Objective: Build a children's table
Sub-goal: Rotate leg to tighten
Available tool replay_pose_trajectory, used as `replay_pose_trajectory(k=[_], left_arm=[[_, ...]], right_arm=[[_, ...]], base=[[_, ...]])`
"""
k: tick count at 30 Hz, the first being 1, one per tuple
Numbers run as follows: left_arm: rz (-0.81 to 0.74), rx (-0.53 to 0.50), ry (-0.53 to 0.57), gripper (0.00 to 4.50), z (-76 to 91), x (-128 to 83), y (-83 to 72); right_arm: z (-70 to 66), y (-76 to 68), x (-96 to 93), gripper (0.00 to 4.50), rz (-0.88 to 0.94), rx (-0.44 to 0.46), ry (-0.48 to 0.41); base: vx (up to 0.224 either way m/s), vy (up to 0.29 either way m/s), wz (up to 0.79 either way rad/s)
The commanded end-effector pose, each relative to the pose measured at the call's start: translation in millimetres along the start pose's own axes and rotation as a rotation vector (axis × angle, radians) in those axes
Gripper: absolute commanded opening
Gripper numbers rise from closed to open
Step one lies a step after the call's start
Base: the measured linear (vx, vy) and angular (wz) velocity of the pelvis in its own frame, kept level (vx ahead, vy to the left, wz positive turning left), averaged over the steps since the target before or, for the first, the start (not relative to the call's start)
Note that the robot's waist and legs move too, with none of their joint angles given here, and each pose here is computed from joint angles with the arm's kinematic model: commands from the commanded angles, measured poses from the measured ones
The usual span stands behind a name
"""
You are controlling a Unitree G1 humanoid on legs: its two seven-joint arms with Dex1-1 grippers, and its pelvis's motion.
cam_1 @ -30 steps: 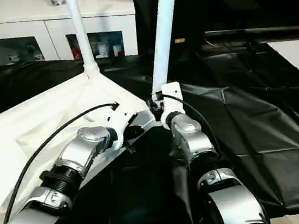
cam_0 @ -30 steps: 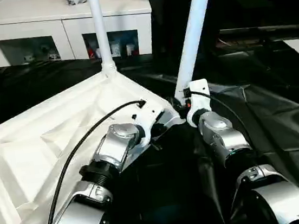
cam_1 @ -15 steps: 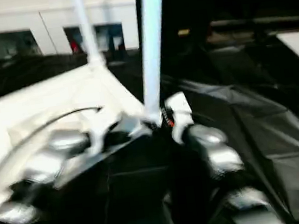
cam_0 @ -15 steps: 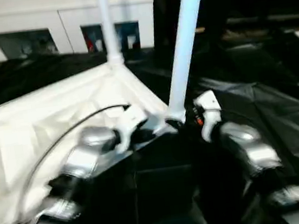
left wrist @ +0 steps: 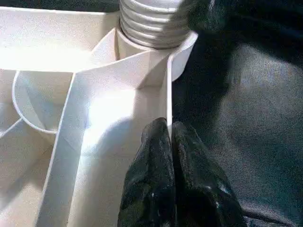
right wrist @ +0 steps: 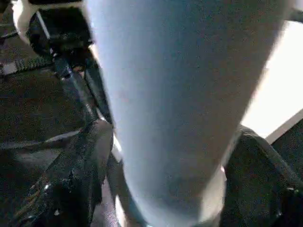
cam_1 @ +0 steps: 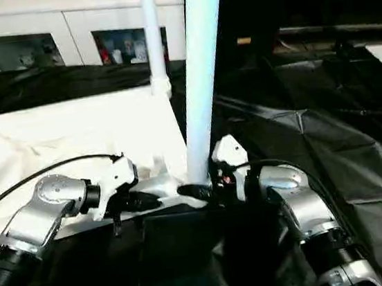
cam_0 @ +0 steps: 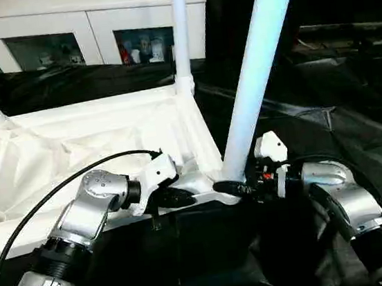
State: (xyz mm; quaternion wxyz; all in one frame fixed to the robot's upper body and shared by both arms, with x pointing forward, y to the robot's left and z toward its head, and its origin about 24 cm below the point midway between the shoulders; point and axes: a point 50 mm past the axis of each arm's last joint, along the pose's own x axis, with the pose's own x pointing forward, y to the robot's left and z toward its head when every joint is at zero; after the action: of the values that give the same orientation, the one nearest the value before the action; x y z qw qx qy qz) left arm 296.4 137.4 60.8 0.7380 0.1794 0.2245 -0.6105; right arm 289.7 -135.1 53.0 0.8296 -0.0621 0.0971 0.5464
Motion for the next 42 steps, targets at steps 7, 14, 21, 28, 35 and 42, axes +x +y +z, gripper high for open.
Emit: replay_pose_trajectory(k=[7, 14, 21, 28, 35, 42], left_arm=[[-0.022, 0.022, -0.018, 0.00, 7.4, 1, -2.8], [-0.018, 0.020, -0.016, 0.00, 7.0, 0, -1.6], [-0.021, 0.014, -0.010, 0.00, 5.5, -1, -1.5], [-0.017, 0.002, -0.011, 0.00, 4.4, 0, -1.4], [0.206, -0.133, -0.002, 0.00, 0.3, 16, 16.3], [0.424, -0.253, 0.013, 0.00, 11.1, 41, 33.4]], right_arm=[[-3.7, 2.0, -3.3, 3.61, 0.017, -0.043, 0.060], [-4.6, 0.7, -2.6, 3.11, 0.008, -0.031, 0.056], [-5.4, 1.9, -1.5, 2.73, 0.013, -0.027, 0.053], [-9.6, 2.6, -1.1, 2.70, -0.002, -0.013, 0.059], [-30.8, -18.9, 14.7, 2.70, -0.404, 0.171, 0.097], [-37.3, -24.3, 46.0, 2.70, -0.681, 0.264, 0.155]], base=[[0.000, 0.000, 0.00], [0.000, 0.000, 0.00], [0.000, 0.000, 0.00], [0.000, 0.000, 0.00], [0.000, 0.000, 0.00], [0.000, 0.000, 0.00]])
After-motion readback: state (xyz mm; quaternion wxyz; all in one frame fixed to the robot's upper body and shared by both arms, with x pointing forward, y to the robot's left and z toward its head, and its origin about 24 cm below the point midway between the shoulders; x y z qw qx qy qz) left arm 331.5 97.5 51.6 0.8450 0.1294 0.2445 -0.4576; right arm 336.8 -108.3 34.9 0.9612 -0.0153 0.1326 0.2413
